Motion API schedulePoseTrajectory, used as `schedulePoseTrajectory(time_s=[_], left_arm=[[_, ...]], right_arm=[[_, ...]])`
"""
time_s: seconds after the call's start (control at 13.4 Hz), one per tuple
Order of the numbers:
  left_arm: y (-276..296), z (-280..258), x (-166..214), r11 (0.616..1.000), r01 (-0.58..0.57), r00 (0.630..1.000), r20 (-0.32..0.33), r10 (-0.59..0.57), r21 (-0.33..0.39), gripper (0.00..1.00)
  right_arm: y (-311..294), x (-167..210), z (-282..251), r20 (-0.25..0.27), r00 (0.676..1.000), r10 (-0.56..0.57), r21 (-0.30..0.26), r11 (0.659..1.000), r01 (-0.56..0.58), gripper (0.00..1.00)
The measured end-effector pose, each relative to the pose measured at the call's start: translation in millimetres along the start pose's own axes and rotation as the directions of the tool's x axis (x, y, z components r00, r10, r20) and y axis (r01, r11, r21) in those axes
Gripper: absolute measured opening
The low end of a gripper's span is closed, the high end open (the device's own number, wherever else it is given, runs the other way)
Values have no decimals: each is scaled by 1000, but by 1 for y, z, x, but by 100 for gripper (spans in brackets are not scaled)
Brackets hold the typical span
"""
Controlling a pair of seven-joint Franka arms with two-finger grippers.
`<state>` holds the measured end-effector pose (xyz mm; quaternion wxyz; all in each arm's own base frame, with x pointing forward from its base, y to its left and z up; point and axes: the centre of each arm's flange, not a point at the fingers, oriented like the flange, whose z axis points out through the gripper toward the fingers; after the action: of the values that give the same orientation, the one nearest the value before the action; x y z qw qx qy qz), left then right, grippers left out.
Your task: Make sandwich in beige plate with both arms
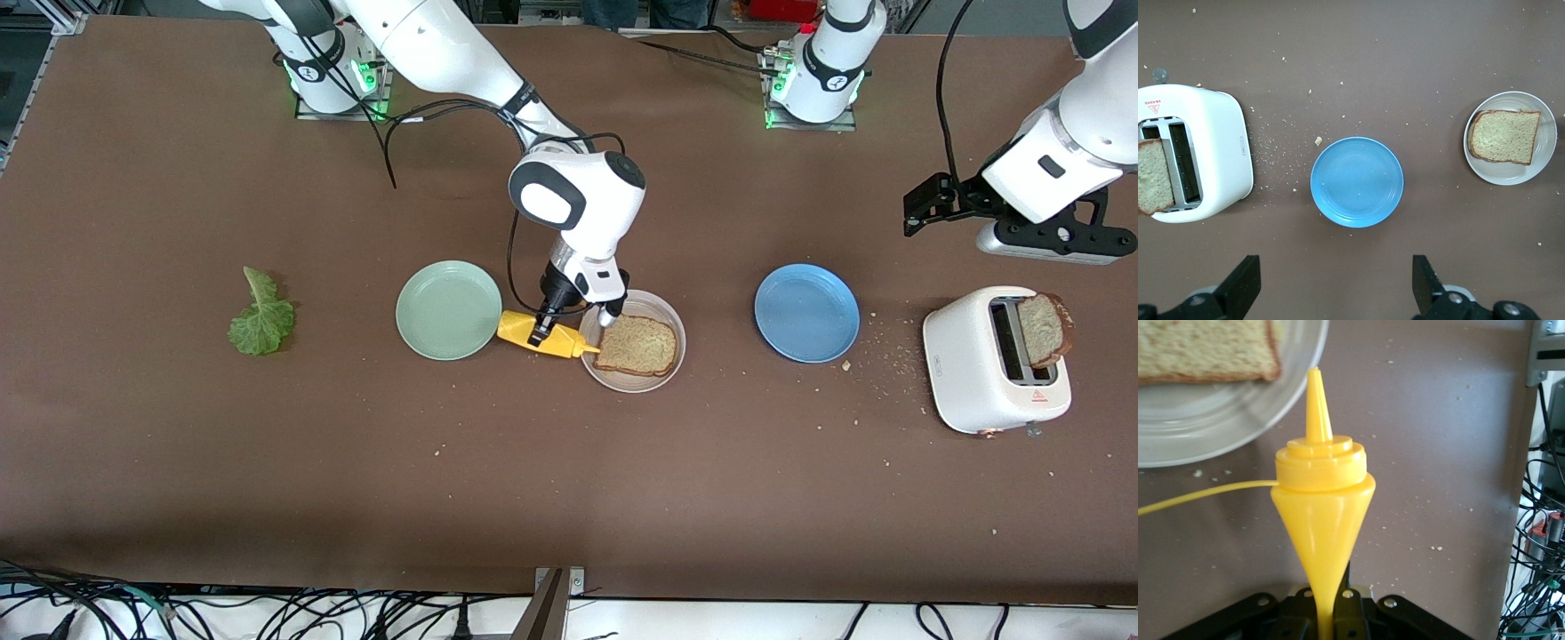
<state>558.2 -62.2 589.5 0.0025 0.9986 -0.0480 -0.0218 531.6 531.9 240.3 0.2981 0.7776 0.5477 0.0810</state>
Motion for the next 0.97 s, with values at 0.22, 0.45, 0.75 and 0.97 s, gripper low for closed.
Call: schedulePoseTrajectory(time_s=[0.22,0.45,0.75,0.97], left_arm=[[0,0,0,1000,0,1000,0,0,0,100],[0,0,0,1000,0,1000,0,0,0,100],[0,0,0,1000,0,1000,0,0,0,100],[0,0,0,1000,0,1000,0,0,0,100]], right_arm=[[75,-25,-6,-33,997,68,128,990,-63,5],[165,-80,-15,-90,989,114,279,957,-85,5],[241,-160,5,-135,980,147,489,870,-63,5],[283,-228,46,-208,965,159,622,783,6,5]])
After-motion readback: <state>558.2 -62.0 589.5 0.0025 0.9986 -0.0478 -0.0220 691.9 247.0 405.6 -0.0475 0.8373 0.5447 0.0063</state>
